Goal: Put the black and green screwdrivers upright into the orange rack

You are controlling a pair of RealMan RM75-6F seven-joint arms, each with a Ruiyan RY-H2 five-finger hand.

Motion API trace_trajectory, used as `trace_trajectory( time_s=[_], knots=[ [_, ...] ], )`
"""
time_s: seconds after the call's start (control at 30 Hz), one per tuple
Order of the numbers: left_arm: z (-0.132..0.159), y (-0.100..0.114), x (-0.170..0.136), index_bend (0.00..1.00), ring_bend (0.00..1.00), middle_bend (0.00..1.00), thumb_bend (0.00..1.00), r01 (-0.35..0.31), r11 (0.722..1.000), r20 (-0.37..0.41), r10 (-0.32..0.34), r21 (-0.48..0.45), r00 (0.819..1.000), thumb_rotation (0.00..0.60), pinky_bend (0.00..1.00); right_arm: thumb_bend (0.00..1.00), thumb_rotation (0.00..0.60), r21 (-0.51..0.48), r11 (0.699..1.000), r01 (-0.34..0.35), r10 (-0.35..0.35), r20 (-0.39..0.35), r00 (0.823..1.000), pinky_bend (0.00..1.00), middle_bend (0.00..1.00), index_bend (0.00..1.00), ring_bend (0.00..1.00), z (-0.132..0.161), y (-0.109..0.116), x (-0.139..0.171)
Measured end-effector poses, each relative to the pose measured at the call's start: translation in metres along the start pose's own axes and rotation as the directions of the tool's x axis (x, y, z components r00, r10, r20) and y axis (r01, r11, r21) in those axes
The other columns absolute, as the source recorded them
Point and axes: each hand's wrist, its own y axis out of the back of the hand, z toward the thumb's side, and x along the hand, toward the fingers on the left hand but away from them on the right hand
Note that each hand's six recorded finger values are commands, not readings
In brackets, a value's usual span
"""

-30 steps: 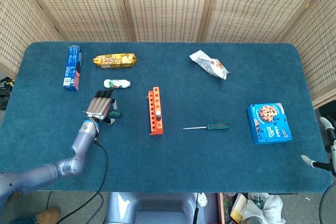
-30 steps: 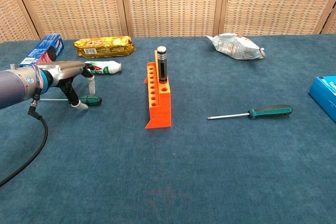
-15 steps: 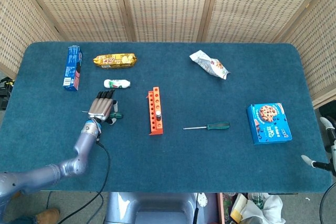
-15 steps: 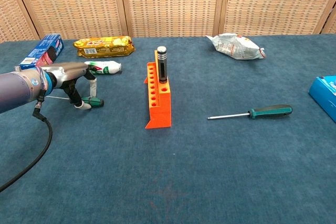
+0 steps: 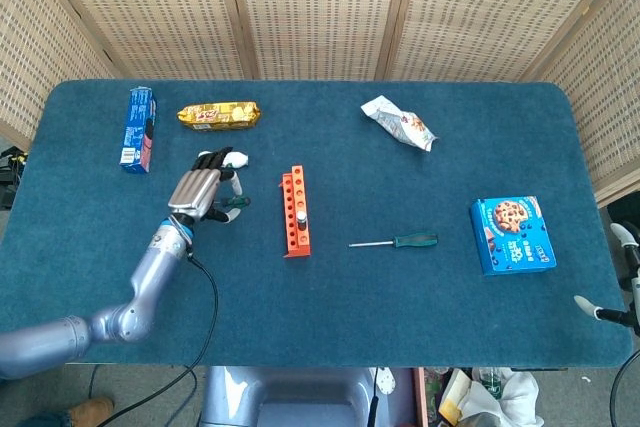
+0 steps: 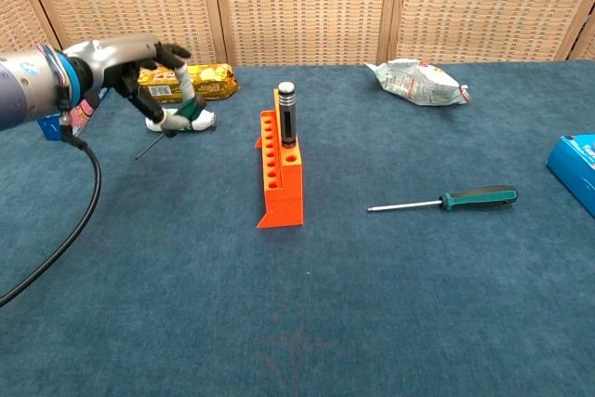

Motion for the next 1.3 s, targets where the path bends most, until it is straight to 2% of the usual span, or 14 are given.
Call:
trace_trajectory(
  time_s=[0.1, 0.17, 0.23, 0.33, 0.43, 0.63, 0.87, 0.93, 1.03, 1.3],
  knots=[
    [0.017, 0.019, -0.004, 0.66, 0.00, 0.00, 0.49, -0.047, 0.984, 0.066, 0.059, -0.172, 0.996, 0.600, 0.00, 0.00, 0.600, -0.002, 1.000, 0.002, -0.002, 0.000, 1.000, 0.00, 0.00, 0.00, 0.00, 0.000, 0.001, 0.001],
    [0.029, 0.032, -0.007, 0.66, 0.00, 0.00, 0.49, -0.066, 0.952, 0.111, 0.103, -0.300, 0.988, 0.600, 0.00, 0.00, 0.600, -0.004, 1.000, 0.003, -0.003, 0.001, 1.000, 0.00, 0.00, 0.00, 0.00, -0.001, 0.001, 0.001],
    [0.041, 0.047, -0.010, 0.65, 0.00, 0.00, 0.49, -0.071, 0.906, 0.153, 0.146, -0.417, 0.977, 0.600, 0.00, 0.00, 0.600, -0.005, 1.000, 0.005, -0.005, 0.002, 1.000, 0.00, 0.00, 0.00, 0.00, -0.001, 0.002, 0.001],
    [0.060, 0.070, -0.015, 0.65, 0.00, 0.00, 0.49, -0.064, 0.835, 0.201, 0.206, -0.546, 0.958, 0.600, 0.00, 0.00, 0.600, -0.006, 1.000, 0.005, -0.005, 0.005, 1.000, 0.00, 0.00, 0.00, 0.00, -0.002, 0.002, 0.000],
    [0.074, 0.081, -0.017, 0.66, 0.00, 0.00, 0.50, -0.049, 0.778, 0.216, 0.234, -0.626, 0.948, 0.600, 0.00, 0.00, 0.600, -0.006, 1.000, 0.003, -0.003, 0.007, 1.000, 0.00, 0.00, 0.00, 0.00, -0.003, 0.002, -0.001],
    [0.087, 0.069, -0.008, 0.66, 0.00, 0.00, 0.50, 0.005, 0.703, 0.202, 0.198, -0.711, 0.959, 0.600, 0.00, 0.00, 0.600, -0.007, 1.000, 0.003, -0.003, 0.013, 1.000, 0.00, 0.00, 0.00, 0.00, -0.004, 0.002, -0.002],
    [0.090, 0.039, 0.009, 0.66, 0.00, 0.00, 0.50, 0.044, 0.654, 0.167, 0.127, -0.755, 0.978, 0.600, 0.00, 0.00, 0.600, -0.008, 1.000, -0.001, 0.001, 0.018, 1.000, 0.00, 0.00, 0.00, 0.00, -0.006, 0.002, -0.003],
    [0.091, 0.033, 0.012, 0.65, 0.00, 0.00, 0.50, 0.054, 0.635, 0.161, 0.113, -0.771, 0.980, 0.600, 0.00, 0.00, 0.600, -0.008, 1.000, -0.001, 0.001, 0.018, 1.000, 0.00, 0.00, 0.00, 0.00, -0.006, 0.002, -0.003],
    [0.091, 0.028, 0.015, 0.65, 0.00, 0.00, 0.50, 0.054, 0.623, 0.157, 0.111, -0.780, 0.981, 0.600, 0.00, 0.00, 0.600, -0.011, 1.000, -0.001, 0.001, 0.017, 1.000, 0.00, 0.00, 0.00, 0.00, -0.005, 0.002, -0.003],
    [0.090, 0.019, 0.022, 0.66, 0.00, 0.00, 0.50, 0.043, 0.630, 0.151, 0.118, -0.775, 0.981, 0.600, 0.00, 0.00, 0.600, -0.006, 1.000, 0.001, -0.001, 0.023, 1.000, 0.00, 0.00, 0.00, 0.00, -0.007, 0.002, -0.004]
  ],
)
